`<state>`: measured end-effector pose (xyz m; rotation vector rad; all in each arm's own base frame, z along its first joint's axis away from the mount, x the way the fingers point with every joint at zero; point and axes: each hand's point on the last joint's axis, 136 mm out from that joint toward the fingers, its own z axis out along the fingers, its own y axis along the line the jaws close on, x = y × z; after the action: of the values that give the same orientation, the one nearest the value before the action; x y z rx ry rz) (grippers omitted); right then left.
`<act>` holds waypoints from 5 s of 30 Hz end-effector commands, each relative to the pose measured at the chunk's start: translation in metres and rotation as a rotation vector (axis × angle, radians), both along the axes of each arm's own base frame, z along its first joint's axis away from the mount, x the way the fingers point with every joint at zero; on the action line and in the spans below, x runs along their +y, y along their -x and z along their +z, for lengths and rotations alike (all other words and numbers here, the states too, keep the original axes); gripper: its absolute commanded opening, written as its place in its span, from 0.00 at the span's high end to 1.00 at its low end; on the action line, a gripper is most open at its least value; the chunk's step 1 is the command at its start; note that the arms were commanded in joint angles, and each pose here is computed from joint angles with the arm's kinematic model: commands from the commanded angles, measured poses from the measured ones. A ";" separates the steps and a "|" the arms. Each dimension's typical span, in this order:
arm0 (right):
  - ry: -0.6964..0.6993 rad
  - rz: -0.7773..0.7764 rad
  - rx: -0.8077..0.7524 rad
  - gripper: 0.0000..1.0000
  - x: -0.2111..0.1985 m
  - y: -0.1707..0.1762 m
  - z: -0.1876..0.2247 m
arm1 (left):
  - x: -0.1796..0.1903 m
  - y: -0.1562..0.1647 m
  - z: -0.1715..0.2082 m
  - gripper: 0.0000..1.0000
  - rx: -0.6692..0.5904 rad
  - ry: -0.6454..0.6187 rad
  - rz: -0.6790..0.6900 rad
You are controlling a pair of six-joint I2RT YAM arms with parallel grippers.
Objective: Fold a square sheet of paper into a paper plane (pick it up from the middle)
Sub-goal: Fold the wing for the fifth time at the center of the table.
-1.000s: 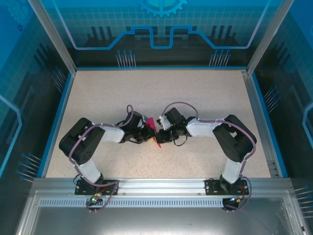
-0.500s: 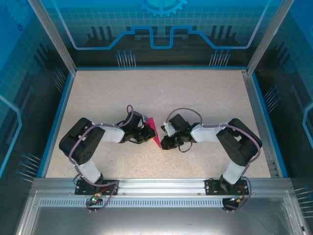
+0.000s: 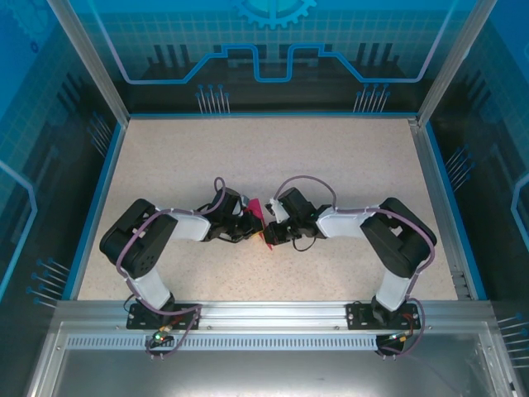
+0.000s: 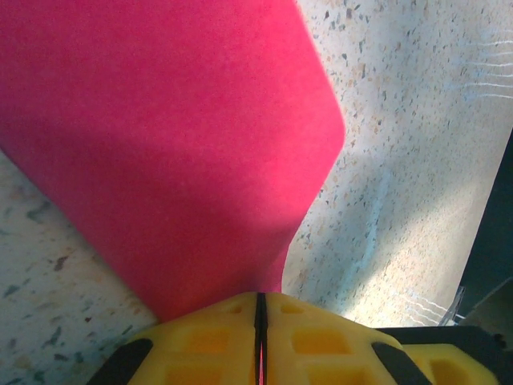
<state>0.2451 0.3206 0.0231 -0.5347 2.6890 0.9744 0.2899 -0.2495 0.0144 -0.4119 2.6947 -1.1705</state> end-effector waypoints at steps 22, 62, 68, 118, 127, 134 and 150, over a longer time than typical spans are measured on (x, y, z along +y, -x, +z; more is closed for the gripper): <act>0.236 -0.012 0.154 0.95 -0.041 0.029 -0.059 | 0.031 -0.027 0.068 0.76 -0.220 -0.012 -0.033; 0.217 -0.005 0.192 0.95 -0.041 0.033 -0.059 | 0.045 -0.052 -0.002 0.84 -0.151 -0.064 -0.004; 0.238 -0.001 0.196 0.95 -0.045 0.036 -0.063 | 0.052 -0.060 -0.001 0.84 -0.162 -0.117 -0.020; 0.249 -0.019 0.208 0.95 -0.051 0.040 -0.064 | 0.052 -0.052 0.066 0.84 -0.241 -0.041 0.030; 0.246 -0.027 0.211 0.96 -0.051 0.038 -0.064 | 0.009 -0.021 0.027 0.88 -0.126 -0.034 -0.039; 0.249 -0.031 0.216 0.96 -0.051 0.039 -0.065 | 0.000 -0.021 0.008 0.89 -0.070 -0.041 -0.053; 0.353 -0.020 0.203 0.96 -0.070 0.046 -0.076 | 0.039 -0.040 -0.016 0.89 -0.020 -0.152 0.036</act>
<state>0.2445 0.3155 0.0084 -0.5322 2.7482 0.9439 0.3180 -0.2378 0.0141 -0.3359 2.7052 -1.0651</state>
